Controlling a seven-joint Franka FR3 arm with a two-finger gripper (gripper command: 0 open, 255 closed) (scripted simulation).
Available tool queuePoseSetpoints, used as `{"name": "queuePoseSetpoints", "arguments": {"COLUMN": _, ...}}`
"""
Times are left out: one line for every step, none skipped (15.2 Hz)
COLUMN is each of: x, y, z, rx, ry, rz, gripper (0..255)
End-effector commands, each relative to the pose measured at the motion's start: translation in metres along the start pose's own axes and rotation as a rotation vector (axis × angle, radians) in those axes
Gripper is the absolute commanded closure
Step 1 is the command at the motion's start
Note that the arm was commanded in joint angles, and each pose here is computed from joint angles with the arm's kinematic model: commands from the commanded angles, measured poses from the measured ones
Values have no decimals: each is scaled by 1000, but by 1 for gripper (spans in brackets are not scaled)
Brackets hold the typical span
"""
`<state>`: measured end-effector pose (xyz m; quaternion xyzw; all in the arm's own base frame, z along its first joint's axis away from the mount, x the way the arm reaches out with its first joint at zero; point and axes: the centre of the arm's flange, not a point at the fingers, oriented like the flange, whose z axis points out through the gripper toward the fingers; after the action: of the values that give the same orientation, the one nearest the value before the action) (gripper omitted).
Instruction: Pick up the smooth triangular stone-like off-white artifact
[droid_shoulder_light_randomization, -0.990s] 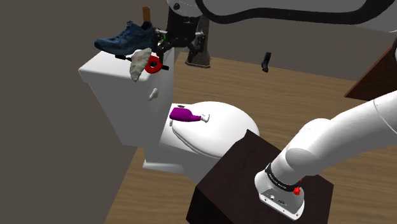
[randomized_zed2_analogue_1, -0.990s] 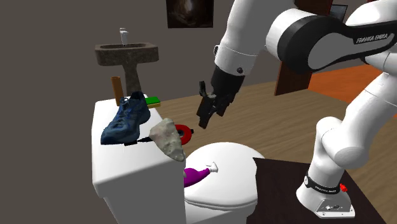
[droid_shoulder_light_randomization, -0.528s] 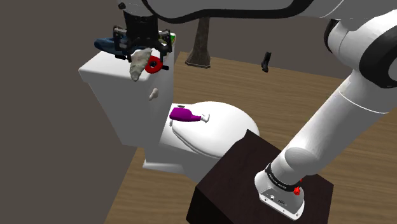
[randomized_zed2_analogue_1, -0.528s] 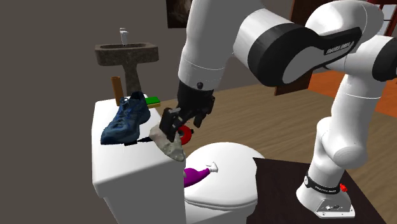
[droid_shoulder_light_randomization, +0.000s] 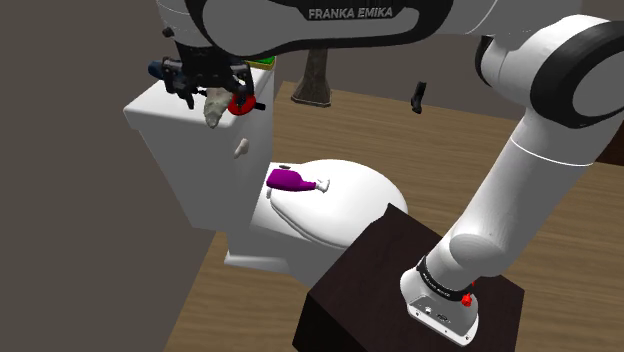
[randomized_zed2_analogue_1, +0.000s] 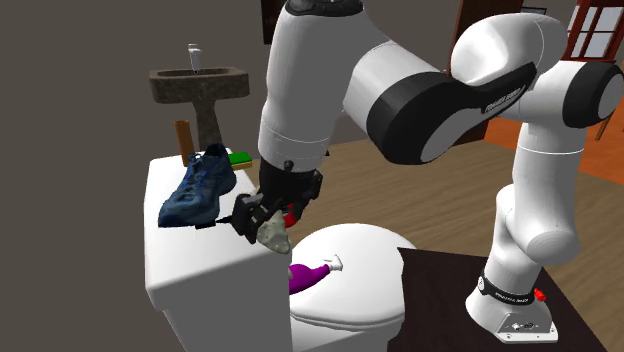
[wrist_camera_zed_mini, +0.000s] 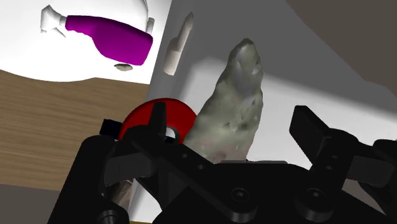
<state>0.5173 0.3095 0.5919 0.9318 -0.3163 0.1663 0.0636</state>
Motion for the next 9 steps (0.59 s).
{"name": "queuePoseSetpoints", "arguments": {"x": -4, "y": -1, "z": 12, "rx": 0, "ry": 0, "rz": 0, "gripper": 0}}
{"name": "queuePoseSetpoints", "arguments": {"x": -4, "y": -1, "z": 12, "rx": 0, "ry": 0, "rz": 0, "gripper": 0}}
{"name": "queuePoseSetpoints", "arguments": {"x": -4, "y": -1, "z": 12, "rx": 0, "ry": 0, "rz": 0, "gripper": 0}}
{"name": "queuePoseSetpoints", "arguments": {"x": -4, "y": -1, "z": 13, "rx": 0, "ry": 0, "rz": 0, "gripper": 255}}
{"name": "queuePoseSetpoints", "arguments": {"x": -4, "y": -1, "z": 13, "rx": 0, "ry": 0, "rz": 0, "gripper": 255}}
{"name": "queuePoseSetpoints", "arguments": {"x": -4, "y": -1, "z": 13, "rx": 0, "ry": 0, "rz": 0, "gripper": 255}}
{"name": "queuePoseSetpoints", "arguments": {"x": -3, "y": -1, "z": 13, "rx": 0, "ry": 0, "rz": 0, "gripper": 255}}
{"name": "queuePoseSetpoints", "arguments": {"x": -4, "y": -1, "z": 13, "rx": 0, "ry": 0, "rz": 0, "gripper": 255}}
{"name": "queuePoseSetpoints", "arguments": {"x": -4, "y": -1, "z": 13, "rx": 0, "ry": 0, "rz": 0, "gripper": 255}}
